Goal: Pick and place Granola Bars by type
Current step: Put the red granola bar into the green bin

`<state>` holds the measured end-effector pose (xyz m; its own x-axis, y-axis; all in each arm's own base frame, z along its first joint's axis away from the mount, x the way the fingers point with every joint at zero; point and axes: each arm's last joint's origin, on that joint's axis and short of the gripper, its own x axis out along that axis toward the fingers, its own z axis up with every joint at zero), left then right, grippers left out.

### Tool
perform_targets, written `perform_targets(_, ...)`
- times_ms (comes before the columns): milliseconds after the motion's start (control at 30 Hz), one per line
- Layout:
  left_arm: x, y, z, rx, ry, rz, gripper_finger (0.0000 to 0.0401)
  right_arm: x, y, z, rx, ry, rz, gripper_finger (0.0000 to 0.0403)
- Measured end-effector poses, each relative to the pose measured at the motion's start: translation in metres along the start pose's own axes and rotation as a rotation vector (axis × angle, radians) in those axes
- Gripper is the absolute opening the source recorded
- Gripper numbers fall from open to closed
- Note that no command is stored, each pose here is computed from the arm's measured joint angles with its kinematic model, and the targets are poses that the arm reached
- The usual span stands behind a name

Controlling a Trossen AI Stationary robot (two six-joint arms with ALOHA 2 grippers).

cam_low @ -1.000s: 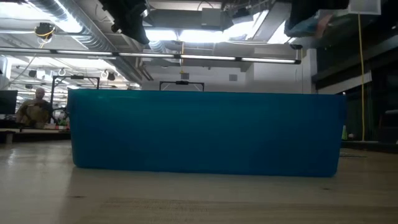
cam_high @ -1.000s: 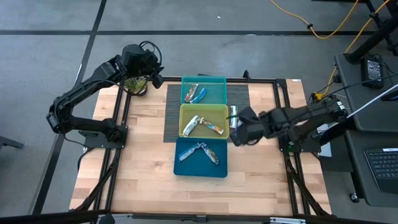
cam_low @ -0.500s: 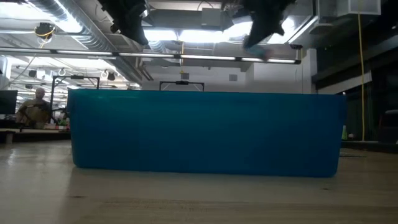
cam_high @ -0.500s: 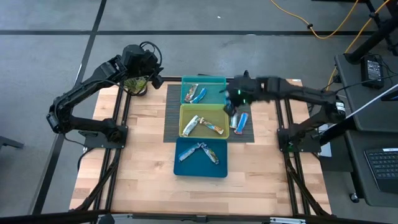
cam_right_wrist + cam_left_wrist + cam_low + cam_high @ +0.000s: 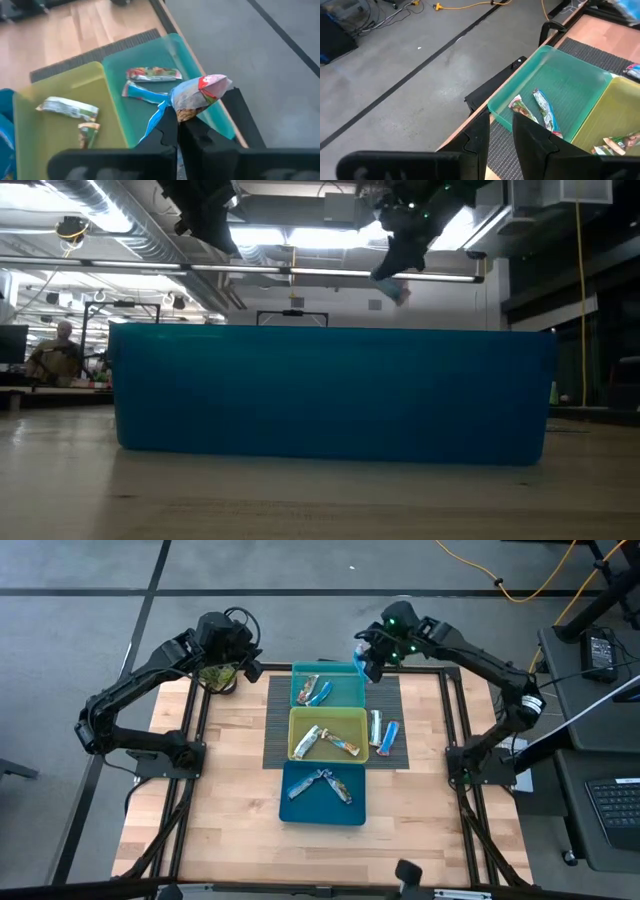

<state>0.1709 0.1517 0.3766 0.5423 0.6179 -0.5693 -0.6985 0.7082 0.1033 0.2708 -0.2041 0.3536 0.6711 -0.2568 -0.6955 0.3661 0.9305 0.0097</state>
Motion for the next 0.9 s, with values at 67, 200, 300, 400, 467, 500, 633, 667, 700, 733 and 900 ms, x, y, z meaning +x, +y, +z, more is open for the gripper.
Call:
perform_targets(67, 0.0, 0.0, 0.0, -0.007, 0.0, 0.009, 0.0078, 0.009, -0.008, 0.007, -0.017, 0.025, -0.002, 0.0009)
perform_targets(200, 0.0, 0.002, 0.0, -0.008, 0.002, 0.059, 0.0079, 0.033, -0.02, 0.019, -0.082, 0.097, 0.012, 0.0009)
perform_targets(300, 0.0, 0.002, 0.0, -0.008, 0.003, 0.084, 0.0077, 0.048, -0.023, 0.025, -0.103, 0.112, 0.066, 0.0009)
perform_targets(400, 0.0, 0.003, 0.0, -0.008, 0.003, 0.087, 0.0078, 0.061, -0.024, 0.026, -0.098, 0.117, 0.119, 0.0009)
perform_targets(467, 0.0, 0.002, 0.0, -0.007, 0.003, 0.087, 0.0079, 0.07, -0.026, 0.023, -0.106, 0.137, 0.128, 0.0009)
perform_targets(500, 0.0, 0.003, 0.0, -0.008, 0.003, 0.089, 0.0079, 0.075, -0.027, 0.021, -0.107, 0.151, 0.133, 0.0009)
perform_targets(633, 0.0, 0.003, 0.0, 0.002, 0.005, 0.114, 0.0077, 0.106, -0.03, 0.001, -0.089, 0.215, 0.152, 0.0009)
perform_targets(667, 0.0, 0.003, 0.0, 0.011, 0.006, 0.118, 0.0076, 0.115, -0.031, -0.005, -0.086, 0.228, 0.155, 0.0009)
perform_targets(700, 0.0, 0.004, 0.0, 0.016, 0.006, 0.123, 0.0077, 0.123, -0.031, -0.011, -0.084, 0.245, 0.159, 0.0009)
perform_targets(733, 0.0, 0.004, 0.0, 0.017, 0.007, 0.126, 0.0077, 0.13, -0.031, -0.017, -0.084, 0.258, 0.163, 0.0009)
perform_targets(900, 0.0, 0.004, 0.0, 0.017, 0.007, 0.128, 0.0078, 0.149, -0.031, -0.037, -0.076, 0.29, 0.173, 0.0009)
